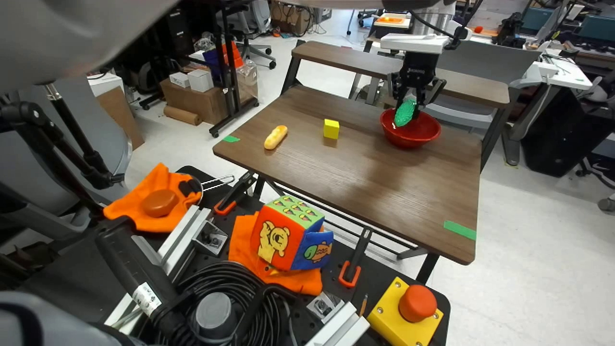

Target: Put the green object in the red bowl

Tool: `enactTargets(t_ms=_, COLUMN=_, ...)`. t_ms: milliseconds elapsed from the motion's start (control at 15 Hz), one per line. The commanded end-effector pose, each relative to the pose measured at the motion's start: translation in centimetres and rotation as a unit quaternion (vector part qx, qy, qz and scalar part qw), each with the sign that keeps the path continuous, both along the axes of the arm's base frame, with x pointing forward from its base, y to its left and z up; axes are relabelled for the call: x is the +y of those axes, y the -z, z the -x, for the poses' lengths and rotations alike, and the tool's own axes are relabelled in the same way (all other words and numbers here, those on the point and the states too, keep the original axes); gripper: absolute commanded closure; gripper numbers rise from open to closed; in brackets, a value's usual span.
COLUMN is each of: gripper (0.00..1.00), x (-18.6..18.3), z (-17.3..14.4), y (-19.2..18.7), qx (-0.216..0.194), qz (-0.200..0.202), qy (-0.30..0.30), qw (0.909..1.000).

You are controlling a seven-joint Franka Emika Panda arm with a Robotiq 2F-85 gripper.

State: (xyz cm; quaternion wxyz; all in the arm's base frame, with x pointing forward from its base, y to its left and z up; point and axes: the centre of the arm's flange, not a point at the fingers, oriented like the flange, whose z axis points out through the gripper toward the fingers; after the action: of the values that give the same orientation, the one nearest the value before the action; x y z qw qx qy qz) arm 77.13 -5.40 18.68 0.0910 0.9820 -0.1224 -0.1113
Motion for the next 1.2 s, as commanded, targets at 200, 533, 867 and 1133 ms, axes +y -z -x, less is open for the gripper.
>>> enactTargets(t_ms=200, gripper=0.78, x=-2.2, z=-4.6, y=3.8, qx=-0.002, qz=0.050, qy=0.019, qw=0.9986)
enactTargets(t_ms=533, gripper=0.66, x=-1.4, z=-3.6, y=7.4, qx=0.036, qz=0.051, qy=0.010, qw=0.9980)
enactTargets(t_ms=867, gripper=0.07, x=-0.6, z=-1.8, y=5.6, qx=0.046, qz=0.039, qy=0.016, qw=0.9980)
enactTargets(t_ms=1133, gripper=0.00, x=-0.1, z=1.1, y=0.2, qx=-0.003, qz=0.023, qy=0.008, qw=0.9997)
